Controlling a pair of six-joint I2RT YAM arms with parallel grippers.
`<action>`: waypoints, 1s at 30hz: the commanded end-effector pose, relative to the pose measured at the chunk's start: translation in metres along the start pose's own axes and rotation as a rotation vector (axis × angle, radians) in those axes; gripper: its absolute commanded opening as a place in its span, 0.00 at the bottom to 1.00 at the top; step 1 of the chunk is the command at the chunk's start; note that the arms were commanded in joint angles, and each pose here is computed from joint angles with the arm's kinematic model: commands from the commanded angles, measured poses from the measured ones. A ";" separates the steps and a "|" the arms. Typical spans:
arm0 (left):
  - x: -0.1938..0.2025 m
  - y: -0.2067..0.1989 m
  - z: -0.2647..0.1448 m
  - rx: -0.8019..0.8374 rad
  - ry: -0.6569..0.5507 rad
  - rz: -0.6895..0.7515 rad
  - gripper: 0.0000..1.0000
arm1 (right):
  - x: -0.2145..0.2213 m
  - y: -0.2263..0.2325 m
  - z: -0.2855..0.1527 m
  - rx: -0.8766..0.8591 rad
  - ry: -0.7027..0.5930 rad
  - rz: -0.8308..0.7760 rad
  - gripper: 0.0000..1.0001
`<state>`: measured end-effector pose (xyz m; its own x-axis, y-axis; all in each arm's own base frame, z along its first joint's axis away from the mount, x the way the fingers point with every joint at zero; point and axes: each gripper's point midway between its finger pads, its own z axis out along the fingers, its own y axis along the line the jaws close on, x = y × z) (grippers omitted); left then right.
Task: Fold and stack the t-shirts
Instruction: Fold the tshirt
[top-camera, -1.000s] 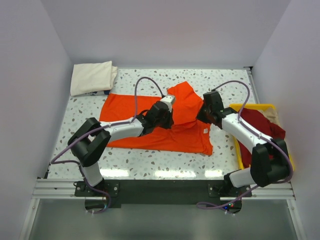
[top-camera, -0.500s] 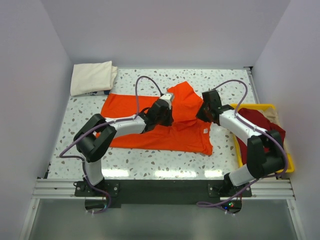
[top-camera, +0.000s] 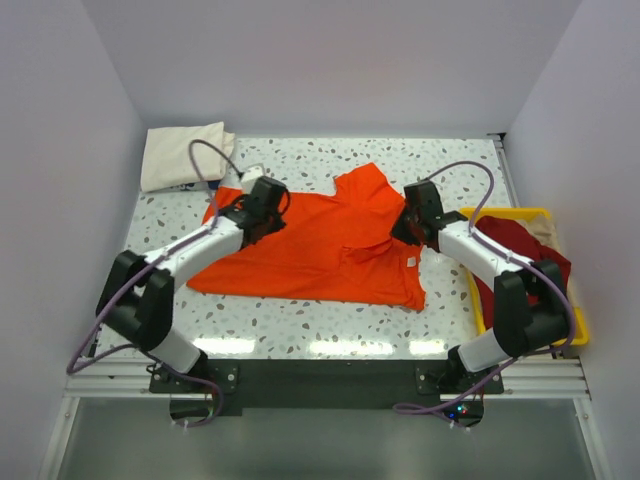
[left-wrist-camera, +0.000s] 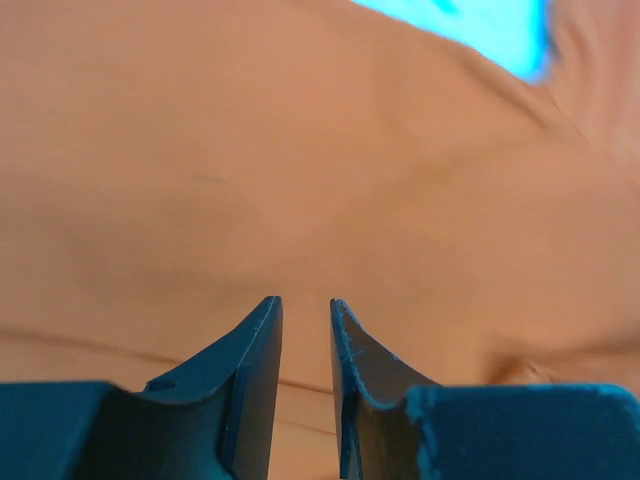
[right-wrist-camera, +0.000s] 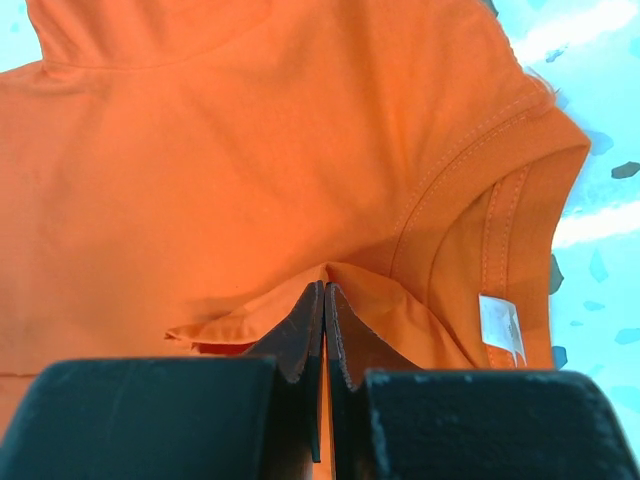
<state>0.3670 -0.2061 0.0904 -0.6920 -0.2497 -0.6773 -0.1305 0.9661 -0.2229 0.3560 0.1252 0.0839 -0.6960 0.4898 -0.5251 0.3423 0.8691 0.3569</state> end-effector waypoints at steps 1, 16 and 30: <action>-0.029 0.105 -0.037 -0.345 -0.084 -0.205 0.31 | -0.004 0.011 -0.001 -0.053 -0.010 0.013 0.00; -0.015 0.223 -0.027 -0.604 0.070 -0.518 0.44 | -0.002 0.022 0.000 -0.108 0.011 0.007 0.00; 0.013 0.241 0.000 -0.640 0.153 -0.576 0.41 | 0.000 0.020 0.000 -0.106 0.015 0.000 0.00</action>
<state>0.3158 0.0192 0.0294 -0.5244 -0.7194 -0.4555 -0.8098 0.5867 0.0058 0.3583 0.1412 0.0861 -0.7160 0.4879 -0.4993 0.2920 0.8590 0.4206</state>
